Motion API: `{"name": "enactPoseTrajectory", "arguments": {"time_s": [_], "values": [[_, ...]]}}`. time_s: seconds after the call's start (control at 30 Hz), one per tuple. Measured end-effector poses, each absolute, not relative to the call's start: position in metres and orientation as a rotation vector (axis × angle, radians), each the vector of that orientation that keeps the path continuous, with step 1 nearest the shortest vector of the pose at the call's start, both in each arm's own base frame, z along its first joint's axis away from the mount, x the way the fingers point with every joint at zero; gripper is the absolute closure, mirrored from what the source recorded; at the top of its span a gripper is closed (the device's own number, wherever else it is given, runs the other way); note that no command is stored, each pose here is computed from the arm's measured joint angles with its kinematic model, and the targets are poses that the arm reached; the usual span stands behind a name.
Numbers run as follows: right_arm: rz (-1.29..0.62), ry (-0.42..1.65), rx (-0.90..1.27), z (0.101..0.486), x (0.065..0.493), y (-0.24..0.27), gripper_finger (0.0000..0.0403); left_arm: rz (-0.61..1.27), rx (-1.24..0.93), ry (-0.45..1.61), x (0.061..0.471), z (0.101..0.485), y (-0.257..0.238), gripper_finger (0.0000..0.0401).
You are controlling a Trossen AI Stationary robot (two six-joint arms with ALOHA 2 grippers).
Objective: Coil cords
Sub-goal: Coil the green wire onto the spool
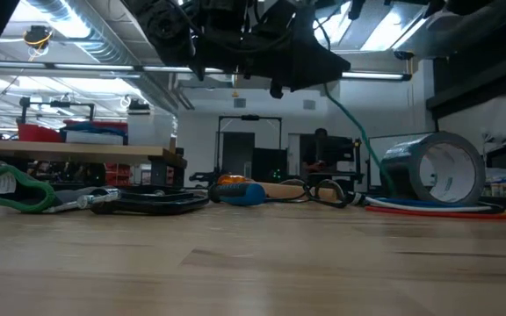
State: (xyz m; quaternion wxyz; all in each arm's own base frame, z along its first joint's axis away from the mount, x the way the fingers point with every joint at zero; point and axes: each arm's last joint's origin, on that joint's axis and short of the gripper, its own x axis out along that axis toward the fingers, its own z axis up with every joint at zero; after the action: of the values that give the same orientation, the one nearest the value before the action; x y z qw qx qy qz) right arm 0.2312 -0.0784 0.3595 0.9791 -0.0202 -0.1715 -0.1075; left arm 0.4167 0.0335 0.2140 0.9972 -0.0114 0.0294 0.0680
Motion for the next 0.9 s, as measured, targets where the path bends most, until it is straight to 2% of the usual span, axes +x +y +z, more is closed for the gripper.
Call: {"name": "enactPoseTrajectory", "arguments": {"time_s": [0.17,0.23,0.9], "values": [[-0.251,-0.319,-0.089,0.361,0.226,-0.077,0.0402,0.14,-0.036,0.104,0.416,0.21,0.034,0.0371],[-0.282,-0.311,-0.112,0.364,0.221,-0.076,0.0402,0.15,-0.064,0.113,0.416,0.209,0.034,0.0392],[-0.729,-0.162,-0.278,0.385,0.139,-0.06,0.0402,0.183,-0.138,0.301,0.412,0.191,0.034,0.0401]]}}
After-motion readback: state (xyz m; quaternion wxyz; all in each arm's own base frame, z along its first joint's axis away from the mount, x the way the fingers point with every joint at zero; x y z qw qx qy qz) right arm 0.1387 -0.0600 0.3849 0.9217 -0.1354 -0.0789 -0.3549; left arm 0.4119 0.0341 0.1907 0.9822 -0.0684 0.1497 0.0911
